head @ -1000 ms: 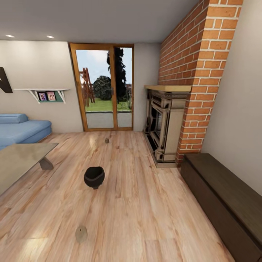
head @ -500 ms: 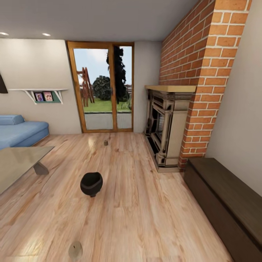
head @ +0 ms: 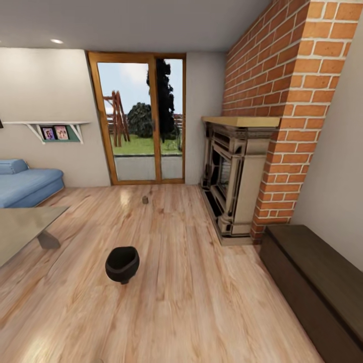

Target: Place each of the two pumpkins and all three candles from the living room inside a cabinet in the living room (use any cabinet), then make sure every cabinet is closed, and position the cauldron so it is next to a table in the living room.

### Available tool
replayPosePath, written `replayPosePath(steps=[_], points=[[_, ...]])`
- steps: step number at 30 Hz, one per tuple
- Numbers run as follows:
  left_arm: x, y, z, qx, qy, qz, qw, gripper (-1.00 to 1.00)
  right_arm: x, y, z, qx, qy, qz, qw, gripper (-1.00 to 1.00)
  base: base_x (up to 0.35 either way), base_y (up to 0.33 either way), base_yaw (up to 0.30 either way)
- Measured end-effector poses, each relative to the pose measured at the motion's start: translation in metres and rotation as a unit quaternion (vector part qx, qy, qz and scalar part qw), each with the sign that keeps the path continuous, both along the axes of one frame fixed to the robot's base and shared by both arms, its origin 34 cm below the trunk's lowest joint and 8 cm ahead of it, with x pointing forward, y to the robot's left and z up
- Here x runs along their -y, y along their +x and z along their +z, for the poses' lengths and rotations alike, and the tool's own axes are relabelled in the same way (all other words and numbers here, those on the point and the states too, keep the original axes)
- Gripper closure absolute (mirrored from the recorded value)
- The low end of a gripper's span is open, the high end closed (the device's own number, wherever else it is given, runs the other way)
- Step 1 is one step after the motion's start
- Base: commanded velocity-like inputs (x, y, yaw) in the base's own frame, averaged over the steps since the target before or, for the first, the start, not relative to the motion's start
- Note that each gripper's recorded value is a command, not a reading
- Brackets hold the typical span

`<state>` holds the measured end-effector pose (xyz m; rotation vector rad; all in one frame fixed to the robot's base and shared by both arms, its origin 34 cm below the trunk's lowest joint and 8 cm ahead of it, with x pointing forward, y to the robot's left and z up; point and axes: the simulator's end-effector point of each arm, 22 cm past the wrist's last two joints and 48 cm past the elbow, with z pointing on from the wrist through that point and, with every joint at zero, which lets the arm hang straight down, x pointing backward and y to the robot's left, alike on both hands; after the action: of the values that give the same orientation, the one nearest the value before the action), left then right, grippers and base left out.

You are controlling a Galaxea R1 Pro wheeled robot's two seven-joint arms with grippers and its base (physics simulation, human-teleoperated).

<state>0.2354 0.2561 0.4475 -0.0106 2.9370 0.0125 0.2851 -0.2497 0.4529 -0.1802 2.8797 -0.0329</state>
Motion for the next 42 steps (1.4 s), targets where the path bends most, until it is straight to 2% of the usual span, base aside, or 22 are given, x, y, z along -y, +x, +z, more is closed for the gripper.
replayPosePath(steps=[26, 34, 42], points=[[0.000, -0.016, -0.004, -0.021, 0.000, 0.000, 0.9998, -1.00, 0.001, -0.016, -0.006, -0.022, 0.000, -0.006, 0.9997, -1.00, 0.330, 0.000, -0.010], [0.000, -0.020, -0.004, -0.026, 0.000, -0.001, 0.9997, -1.00, 0.000, -0.019, -0.007, -0.026, 0.003, -0.006, 0.9996, -1.00, 0.319, 0.000, -0.193], [0.000, -0.020, -0.004, -0.026, 0.000, -0.003, 0.9997, -1.00, -0.002, -0.019, -0.007, -0.026, 0.004, -0.006, 0.9996, -1.00, 0.059, 0.000, -0.273]])
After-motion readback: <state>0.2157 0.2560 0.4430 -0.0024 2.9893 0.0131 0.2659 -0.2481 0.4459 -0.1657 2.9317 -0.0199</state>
